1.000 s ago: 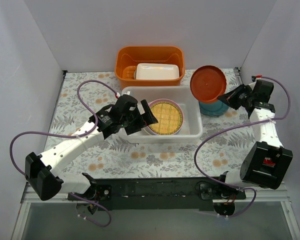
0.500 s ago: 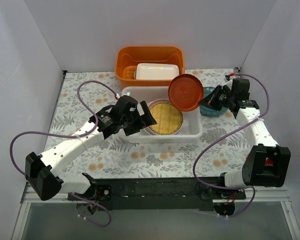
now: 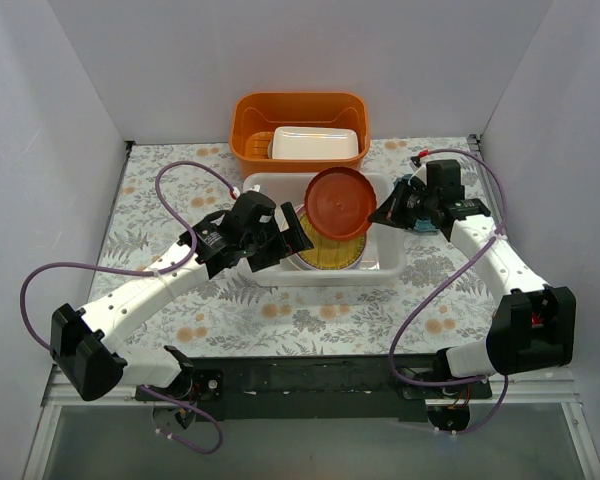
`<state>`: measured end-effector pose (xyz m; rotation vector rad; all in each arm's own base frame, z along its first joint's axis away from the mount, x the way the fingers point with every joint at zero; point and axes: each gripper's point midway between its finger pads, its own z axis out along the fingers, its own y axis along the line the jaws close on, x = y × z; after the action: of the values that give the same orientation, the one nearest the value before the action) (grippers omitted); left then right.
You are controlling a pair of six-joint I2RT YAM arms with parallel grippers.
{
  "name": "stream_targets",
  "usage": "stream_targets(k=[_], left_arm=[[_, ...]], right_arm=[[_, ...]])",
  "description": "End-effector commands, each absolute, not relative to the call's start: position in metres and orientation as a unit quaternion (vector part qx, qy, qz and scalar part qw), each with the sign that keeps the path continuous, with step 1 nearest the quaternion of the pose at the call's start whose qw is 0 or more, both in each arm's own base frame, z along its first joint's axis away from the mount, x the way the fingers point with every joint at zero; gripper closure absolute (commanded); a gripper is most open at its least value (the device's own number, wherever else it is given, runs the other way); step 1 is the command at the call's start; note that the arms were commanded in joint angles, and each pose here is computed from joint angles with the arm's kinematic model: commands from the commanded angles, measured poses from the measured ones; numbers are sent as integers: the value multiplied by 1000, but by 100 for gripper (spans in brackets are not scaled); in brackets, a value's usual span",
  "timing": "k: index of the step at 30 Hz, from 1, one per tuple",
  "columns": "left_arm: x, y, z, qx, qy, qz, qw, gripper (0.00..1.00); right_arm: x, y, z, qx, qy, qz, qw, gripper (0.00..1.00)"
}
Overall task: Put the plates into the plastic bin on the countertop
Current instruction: Place the plate in the plastic bin.
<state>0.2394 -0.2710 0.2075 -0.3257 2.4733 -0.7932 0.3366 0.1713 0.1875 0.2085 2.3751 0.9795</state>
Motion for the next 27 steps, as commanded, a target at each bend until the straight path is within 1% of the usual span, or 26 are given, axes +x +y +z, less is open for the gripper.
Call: stream_targets(k=[1,18,27], left_arm=[[239,-271,211,-113,909,-299,266,2],[240,-273,207,-111,911,-297,263,2],[239,-272,205,-111,912,-296,262,2]], right_arm=[[338,178,196,62,884,358,295,99],[315,192,180,45,895,348,275,99],[313,196,177,41,896,351,269,99]])
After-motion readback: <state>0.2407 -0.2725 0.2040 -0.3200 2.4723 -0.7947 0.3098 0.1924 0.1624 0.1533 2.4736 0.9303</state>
